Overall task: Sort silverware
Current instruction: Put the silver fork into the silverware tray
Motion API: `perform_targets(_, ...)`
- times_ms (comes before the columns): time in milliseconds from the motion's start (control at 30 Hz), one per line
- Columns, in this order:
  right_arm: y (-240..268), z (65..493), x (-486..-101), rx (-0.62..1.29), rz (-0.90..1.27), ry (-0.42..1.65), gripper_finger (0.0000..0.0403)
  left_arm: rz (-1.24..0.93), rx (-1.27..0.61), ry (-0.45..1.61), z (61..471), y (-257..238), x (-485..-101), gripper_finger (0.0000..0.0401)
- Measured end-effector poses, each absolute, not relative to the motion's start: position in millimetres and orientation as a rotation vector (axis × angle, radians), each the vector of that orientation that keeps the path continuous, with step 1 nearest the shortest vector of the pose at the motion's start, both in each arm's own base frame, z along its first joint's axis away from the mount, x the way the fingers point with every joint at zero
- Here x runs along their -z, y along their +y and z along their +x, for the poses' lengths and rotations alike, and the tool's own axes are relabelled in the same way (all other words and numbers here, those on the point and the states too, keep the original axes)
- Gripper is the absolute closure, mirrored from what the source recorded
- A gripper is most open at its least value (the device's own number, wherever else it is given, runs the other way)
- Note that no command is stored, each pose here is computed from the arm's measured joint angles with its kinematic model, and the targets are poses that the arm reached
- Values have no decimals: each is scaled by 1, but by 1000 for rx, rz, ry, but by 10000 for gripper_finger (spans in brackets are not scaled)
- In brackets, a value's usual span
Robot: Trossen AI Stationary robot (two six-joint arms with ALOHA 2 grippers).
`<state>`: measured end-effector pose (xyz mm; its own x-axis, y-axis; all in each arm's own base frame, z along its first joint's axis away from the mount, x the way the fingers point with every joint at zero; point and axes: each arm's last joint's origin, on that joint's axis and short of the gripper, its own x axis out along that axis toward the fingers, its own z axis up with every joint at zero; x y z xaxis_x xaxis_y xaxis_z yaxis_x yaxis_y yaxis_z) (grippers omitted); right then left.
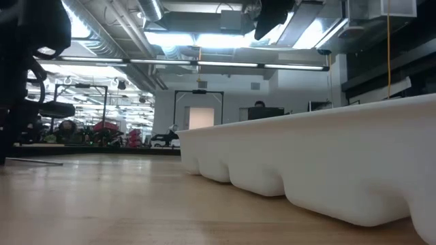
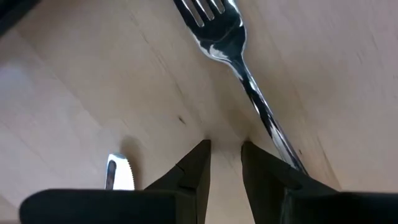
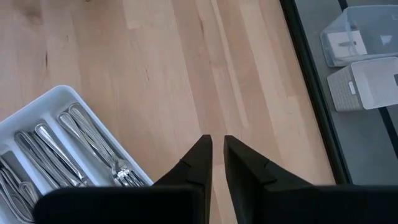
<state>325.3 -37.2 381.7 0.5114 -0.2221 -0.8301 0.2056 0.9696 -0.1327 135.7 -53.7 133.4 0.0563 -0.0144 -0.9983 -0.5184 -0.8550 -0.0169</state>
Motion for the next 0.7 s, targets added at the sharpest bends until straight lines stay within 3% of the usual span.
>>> perform_targets(533,-37,326,-382,257,-17,994,356,-2017,-1717,664,147,-61,-142,322)
perform_targets(700,-37,326,-382,257,-17,993,356,-2015,-1835,599,141,-58,-142,322)
